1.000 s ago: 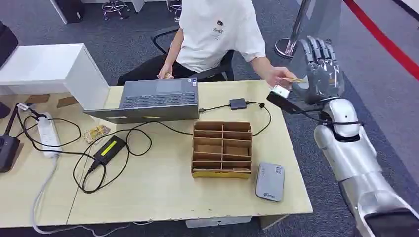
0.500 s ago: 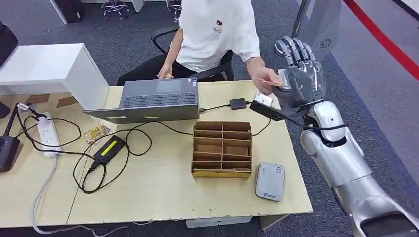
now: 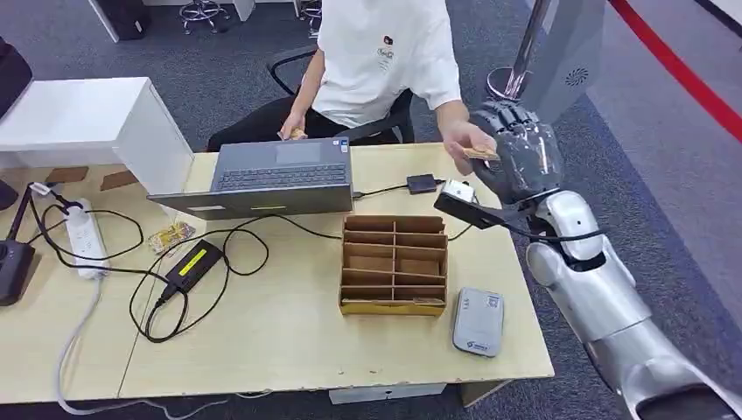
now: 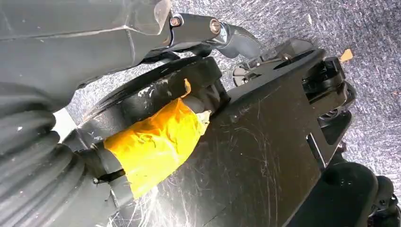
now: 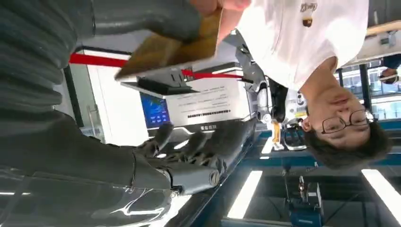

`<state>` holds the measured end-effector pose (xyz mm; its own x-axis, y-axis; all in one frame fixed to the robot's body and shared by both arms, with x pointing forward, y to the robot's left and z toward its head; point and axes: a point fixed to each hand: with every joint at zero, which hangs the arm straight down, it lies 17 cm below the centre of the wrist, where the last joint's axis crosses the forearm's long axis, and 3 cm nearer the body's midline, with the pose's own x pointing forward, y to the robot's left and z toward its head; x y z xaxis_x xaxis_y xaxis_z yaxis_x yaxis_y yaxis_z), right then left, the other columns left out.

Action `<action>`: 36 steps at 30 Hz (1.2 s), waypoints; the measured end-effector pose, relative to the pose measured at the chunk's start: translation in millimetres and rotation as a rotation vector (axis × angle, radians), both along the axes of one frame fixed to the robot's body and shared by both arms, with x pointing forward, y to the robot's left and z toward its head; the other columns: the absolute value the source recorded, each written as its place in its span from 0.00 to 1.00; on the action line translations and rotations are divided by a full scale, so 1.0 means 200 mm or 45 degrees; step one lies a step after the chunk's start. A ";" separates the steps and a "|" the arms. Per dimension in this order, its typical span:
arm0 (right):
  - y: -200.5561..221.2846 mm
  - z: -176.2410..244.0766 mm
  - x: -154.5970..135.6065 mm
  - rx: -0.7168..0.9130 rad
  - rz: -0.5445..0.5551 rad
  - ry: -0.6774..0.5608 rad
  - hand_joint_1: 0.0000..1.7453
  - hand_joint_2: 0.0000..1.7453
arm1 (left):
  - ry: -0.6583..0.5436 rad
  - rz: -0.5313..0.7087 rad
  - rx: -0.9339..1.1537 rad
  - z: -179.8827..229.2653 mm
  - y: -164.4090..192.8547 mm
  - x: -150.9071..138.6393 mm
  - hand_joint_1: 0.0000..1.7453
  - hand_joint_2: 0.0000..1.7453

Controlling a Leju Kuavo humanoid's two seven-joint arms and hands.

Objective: Pass the card to the sensor for recognition and then transmit it.

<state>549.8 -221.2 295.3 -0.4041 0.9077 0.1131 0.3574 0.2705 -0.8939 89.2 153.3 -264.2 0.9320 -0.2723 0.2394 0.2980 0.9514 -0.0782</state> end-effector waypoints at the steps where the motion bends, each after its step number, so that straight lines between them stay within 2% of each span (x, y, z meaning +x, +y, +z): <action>1: 0.00 -0.01 0.00 -0.001 0.001 0.003 1.00 1.00 | 0.000 0.001 0.000 0.00 0.00 0.00 0.00 1.00; 23: 0.00 -0.05 -0.02 0.022 0.009 0.005 1.00 1.00 | -0.004 0.009 -0.014 0.01 -0.01 0.04 0.00 1.00; 31: -0.03 -0.21 -0.18 0.070 0.029 0.023 1.00 1.00 | 0.002 0.030 -0.012 0.01 -0.01 0.04 0.00 1.00; 36: -0.08 -0.39 -0.37 0.061 0.029 0.054 1.00 1.00 | 0.006 0.045 -0.012 0.01 0.00 0.03 0.00 1.00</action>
